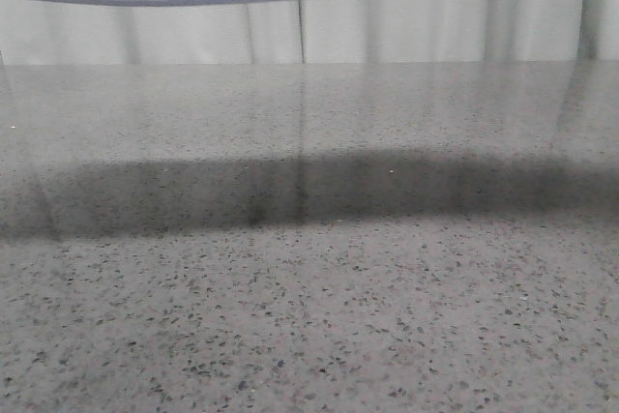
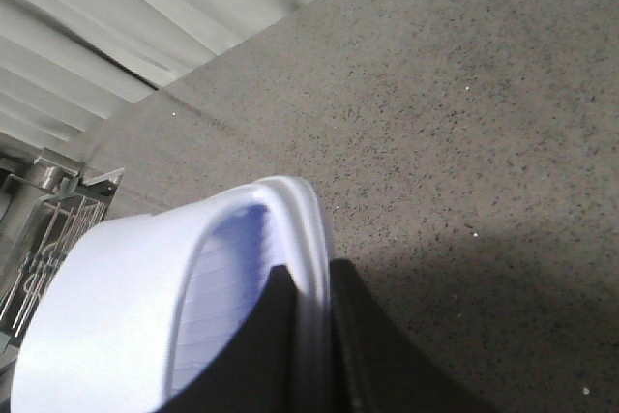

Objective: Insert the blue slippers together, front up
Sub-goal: 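Bring the right-held slipper onto the left-held slipper, soles stacked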

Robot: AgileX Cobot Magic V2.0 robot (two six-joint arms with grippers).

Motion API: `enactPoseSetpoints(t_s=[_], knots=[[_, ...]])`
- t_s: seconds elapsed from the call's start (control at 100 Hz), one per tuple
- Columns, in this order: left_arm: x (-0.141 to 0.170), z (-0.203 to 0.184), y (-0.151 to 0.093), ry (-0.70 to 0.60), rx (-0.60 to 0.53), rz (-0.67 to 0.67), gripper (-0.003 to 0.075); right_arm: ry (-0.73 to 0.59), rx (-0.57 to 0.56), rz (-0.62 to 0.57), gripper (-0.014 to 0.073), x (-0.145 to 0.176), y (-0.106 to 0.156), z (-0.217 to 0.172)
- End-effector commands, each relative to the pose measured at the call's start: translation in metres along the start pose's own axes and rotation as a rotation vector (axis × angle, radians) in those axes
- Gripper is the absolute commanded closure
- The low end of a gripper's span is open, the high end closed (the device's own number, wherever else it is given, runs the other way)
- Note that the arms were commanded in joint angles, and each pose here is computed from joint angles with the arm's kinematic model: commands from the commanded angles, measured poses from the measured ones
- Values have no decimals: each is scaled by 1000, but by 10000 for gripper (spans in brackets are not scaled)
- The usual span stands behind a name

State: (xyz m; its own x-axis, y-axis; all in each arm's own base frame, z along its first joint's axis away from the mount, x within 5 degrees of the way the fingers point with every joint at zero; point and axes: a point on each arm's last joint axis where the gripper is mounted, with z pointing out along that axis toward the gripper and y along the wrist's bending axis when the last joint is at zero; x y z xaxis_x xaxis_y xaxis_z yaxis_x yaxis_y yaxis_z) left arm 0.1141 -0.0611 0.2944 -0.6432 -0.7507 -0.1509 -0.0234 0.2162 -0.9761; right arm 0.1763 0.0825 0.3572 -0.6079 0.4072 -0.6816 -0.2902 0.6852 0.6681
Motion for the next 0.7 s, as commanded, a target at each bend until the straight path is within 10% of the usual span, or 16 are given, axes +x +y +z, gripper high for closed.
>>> enactPoseSetpoints(t_s=[0.0,0.69], knots=[[7,-1,-18,97,94,-41,704,12,-63,0,702,-3,10,4],[8,-1,-18,112,99,-41,704,161,-284,-5,701,5,5,53]])
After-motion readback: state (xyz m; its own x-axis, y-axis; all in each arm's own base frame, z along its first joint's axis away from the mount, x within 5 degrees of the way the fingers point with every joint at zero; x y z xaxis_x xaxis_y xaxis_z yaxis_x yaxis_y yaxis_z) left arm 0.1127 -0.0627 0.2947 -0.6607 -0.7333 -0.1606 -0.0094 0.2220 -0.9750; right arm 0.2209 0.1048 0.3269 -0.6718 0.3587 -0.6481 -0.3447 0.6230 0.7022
